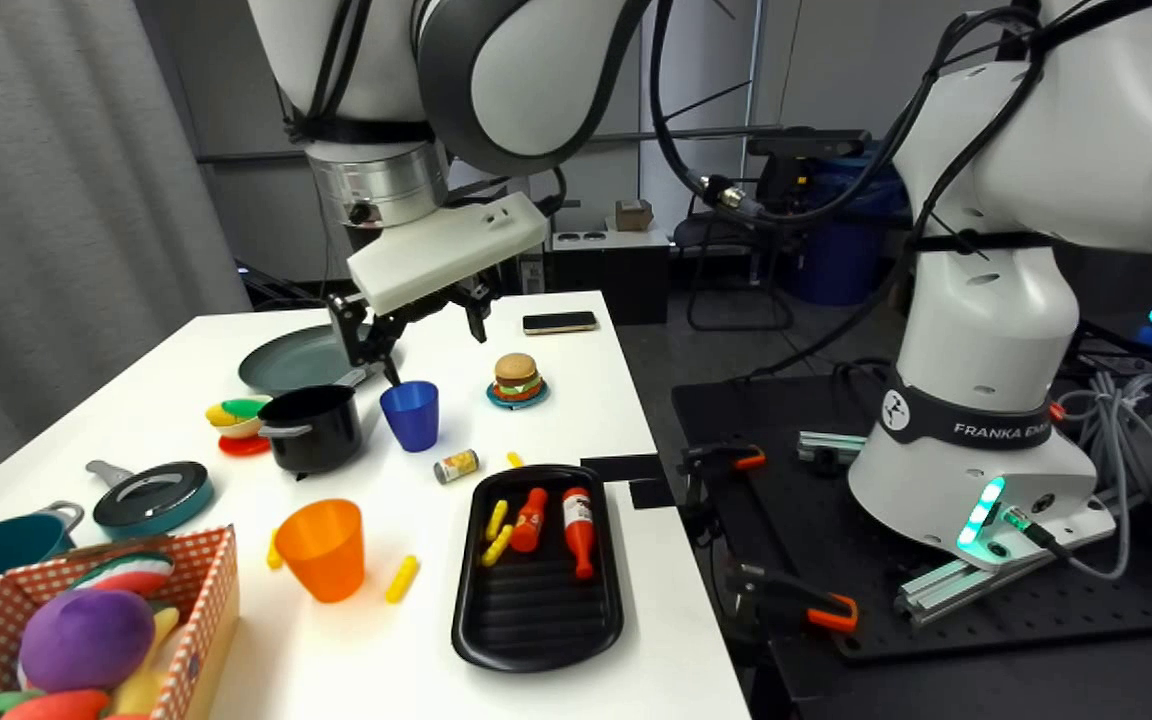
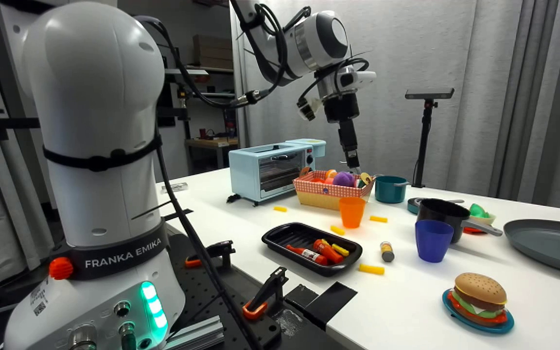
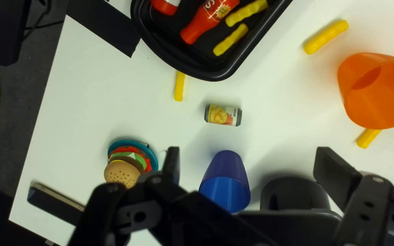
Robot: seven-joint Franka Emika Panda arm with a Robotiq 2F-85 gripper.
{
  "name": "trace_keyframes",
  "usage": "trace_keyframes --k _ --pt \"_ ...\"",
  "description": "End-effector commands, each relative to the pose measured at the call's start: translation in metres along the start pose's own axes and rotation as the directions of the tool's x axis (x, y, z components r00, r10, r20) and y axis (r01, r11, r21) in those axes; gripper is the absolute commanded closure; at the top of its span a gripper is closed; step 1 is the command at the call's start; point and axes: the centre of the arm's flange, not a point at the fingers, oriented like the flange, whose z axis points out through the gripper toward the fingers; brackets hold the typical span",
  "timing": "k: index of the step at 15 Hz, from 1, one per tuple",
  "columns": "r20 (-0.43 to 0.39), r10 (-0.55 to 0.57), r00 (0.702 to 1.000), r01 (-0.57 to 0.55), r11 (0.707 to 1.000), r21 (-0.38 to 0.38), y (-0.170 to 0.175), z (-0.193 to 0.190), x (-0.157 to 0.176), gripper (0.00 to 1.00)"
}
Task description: Pour the potato chips out of the orange cup and onto the black tray, pour the potato chips from the dark blue cup and onto the black tray
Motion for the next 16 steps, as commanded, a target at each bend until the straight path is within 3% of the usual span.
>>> trace_keyframes --k 1,10,11,16 --pt "0.032 -0.051 0.998 0.05 0.998 0.028 0.024 -0.008 0.003 0.0" --pt "0.06 -0.165 0.985 0.164 0.986 0.016 0.051 -0.004 0.01 0.0" --pt "0.038 -0.148 0.988 0.148 0.989 0.002 0.036 0.005 0.013 0.0" --pt "0.043 -0.159 0.986 0.159 0.987 0.002 0.04 0.006 0.012 0.0"
